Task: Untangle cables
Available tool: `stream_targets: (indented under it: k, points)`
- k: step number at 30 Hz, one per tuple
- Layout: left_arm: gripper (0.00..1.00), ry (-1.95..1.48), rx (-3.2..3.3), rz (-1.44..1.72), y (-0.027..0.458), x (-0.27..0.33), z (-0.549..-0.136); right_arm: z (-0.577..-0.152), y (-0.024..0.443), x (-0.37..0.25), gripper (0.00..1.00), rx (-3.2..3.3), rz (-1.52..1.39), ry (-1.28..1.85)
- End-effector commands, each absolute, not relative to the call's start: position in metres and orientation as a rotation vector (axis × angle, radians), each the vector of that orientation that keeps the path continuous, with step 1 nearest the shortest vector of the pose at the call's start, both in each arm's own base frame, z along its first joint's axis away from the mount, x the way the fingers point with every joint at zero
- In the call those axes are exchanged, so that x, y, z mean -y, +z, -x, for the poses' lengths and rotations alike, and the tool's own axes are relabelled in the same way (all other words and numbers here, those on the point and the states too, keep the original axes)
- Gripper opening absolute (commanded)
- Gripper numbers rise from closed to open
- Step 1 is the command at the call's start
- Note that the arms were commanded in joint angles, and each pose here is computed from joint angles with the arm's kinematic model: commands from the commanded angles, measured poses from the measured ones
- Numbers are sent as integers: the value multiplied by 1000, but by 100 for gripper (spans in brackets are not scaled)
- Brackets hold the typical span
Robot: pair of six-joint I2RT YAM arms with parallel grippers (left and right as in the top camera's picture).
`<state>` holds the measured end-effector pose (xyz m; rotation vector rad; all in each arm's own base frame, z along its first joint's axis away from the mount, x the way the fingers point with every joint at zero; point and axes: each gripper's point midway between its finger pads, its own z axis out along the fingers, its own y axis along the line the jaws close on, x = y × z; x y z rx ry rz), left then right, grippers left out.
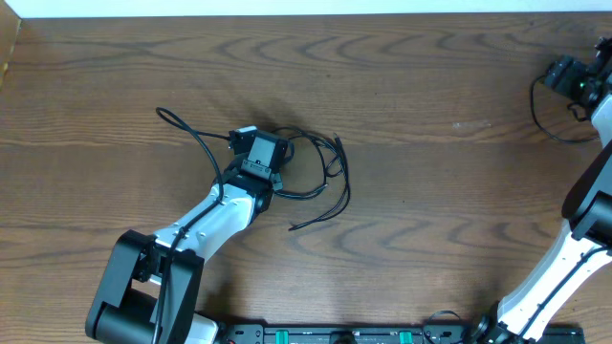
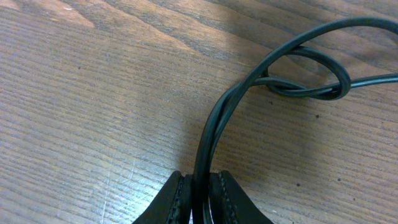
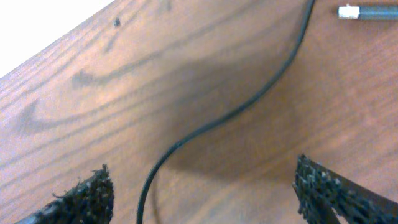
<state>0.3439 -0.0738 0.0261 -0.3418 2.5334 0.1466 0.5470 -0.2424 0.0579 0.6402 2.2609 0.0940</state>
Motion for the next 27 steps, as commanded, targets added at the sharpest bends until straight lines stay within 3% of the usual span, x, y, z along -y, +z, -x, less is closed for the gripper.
stream_targets:
  k: [1,3,16,27]
  points:
    - [17,146,-2531,364,25,74,-346,-549,79,218,84,-2295,-558,88]
    - [21,146,-2531,364,25,74,-346,-546,64,207,83,-2352,-559,74]
    - [21,146,-2531,364,25,74,-346,-542,38,200,82,-2429,-588,-277]
    - [22,146,-2531,364,25,74,-346,-531,14,173,71,-2536,-555,-4]
